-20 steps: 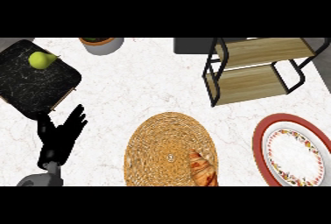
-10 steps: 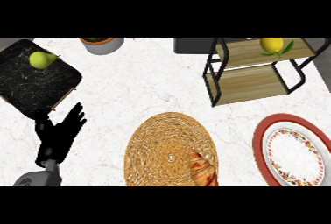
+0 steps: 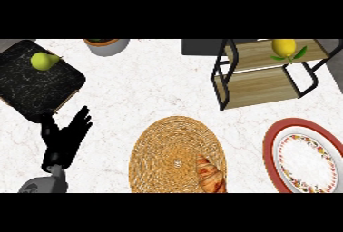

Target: Pick the lemon from the placemat and place it in the tiered shelf

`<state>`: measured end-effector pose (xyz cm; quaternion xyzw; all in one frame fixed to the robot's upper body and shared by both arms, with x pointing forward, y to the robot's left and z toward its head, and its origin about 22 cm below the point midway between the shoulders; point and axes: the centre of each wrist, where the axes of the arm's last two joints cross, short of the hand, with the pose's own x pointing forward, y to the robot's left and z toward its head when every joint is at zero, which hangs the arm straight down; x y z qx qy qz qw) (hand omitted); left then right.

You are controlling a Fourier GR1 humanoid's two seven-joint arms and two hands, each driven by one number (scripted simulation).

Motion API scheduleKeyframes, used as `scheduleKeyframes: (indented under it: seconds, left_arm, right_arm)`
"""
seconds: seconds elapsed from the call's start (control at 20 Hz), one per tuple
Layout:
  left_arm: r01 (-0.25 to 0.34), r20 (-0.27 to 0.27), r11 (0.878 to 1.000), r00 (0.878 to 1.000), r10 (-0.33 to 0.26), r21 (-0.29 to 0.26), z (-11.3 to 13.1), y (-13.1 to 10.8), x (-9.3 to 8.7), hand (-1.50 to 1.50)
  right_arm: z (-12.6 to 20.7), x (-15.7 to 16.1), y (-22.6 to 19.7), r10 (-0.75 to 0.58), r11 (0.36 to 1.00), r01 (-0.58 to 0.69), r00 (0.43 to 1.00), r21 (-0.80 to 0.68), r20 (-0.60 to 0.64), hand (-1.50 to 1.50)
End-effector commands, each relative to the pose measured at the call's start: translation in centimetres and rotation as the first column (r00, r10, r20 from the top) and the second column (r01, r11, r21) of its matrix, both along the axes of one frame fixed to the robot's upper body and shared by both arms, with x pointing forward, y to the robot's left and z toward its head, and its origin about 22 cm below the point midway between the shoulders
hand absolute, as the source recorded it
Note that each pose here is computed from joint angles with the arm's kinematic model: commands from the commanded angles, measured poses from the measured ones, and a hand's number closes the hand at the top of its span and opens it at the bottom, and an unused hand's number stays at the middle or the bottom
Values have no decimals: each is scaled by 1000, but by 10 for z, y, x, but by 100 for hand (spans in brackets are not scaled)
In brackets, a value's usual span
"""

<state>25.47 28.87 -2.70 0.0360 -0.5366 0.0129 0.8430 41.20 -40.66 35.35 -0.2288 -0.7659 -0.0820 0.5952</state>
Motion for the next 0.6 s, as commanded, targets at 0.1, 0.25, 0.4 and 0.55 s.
scheduleKeyframes:
  seconds: [0.1, 0.25, 0.4, 0.55]
  left_arm:
    - [-5, -8, 1000, 1000, 5, -3, -9, -3, 0, 0]
    - [-6, -20, 1000, 1000, 6, 6, 3, 11, -9, 0]
    - [11, -6, 1000, 1000, -11, 16, 11, -2, 4, 0]
    - [12, -8, 1000, 1000, -12, 1, -6, -12, -6, 0]
  right_arm:
    - [26, -40, -59, -125, 983, 123, 992, 139, 2, -150]
    - [9, -69, -104, -93, 985, 89, 996, 146, 16, -150]
    - [-9, -82, -126, -72, 988, 67, 997, 141, 29, -150]
    - [-14, -96, -141, -78, 988, 75, 997, 132, 17, -150]
